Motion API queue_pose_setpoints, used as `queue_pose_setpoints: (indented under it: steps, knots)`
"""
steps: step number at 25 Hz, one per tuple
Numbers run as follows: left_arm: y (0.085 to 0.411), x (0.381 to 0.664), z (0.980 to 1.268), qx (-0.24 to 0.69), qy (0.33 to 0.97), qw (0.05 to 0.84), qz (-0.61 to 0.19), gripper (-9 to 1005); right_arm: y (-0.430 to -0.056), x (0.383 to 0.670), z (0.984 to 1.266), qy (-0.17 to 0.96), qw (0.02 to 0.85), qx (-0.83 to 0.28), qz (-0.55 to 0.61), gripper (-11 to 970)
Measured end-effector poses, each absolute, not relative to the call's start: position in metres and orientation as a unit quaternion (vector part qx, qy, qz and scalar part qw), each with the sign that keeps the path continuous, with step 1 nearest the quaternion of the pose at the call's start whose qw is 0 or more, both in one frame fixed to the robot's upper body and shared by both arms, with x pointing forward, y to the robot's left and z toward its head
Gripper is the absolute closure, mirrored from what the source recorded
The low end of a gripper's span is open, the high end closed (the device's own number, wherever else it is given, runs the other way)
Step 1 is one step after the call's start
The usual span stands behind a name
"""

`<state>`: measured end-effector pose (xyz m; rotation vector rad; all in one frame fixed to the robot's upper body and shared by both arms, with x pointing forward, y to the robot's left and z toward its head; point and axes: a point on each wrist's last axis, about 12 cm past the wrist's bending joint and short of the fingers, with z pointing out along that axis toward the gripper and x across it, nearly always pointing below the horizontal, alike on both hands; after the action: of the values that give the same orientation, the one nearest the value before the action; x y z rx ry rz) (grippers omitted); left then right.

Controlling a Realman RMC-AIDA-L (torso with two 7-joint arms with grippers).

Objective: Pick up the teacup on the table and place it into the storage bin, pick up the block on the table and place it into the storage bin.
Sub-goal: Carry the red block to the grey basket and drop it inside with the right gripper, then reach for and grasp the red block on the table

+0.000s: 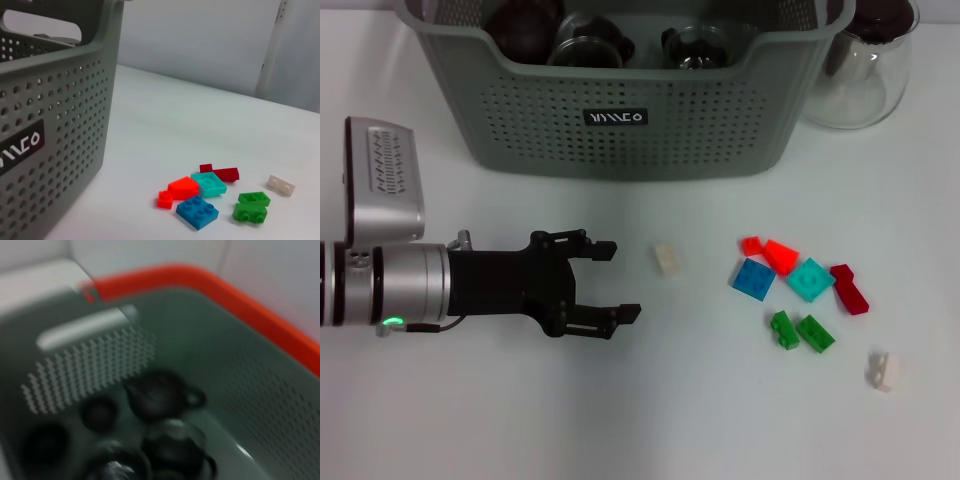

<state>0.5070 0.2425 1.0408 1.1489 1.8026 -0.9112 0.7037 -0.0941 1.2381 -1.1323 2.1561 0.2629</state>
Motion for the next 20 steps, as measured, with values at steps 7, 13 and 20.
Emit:
queue_pose_setpoints:
  steps: [7,13,20]
  knots:
    - [0.243,0.508,1.040,0.452,0.715,0.399,-0.355,135,-0.093,0.702,1.217,0.834,0.327,-0.439,0.062,756]
    - [0.243,0.508,1.040,0.452,0.715,0.398,-0.356,135,-0.093,0.700,1.215,0.835,0.321,-0.443,0.060,744]
    - [0.243,0.507,1.039,0.451,0.716,0.397,-0.356,135,-0.090,0.697,1.215,0.833,0.314,-0.451,0.061,573]
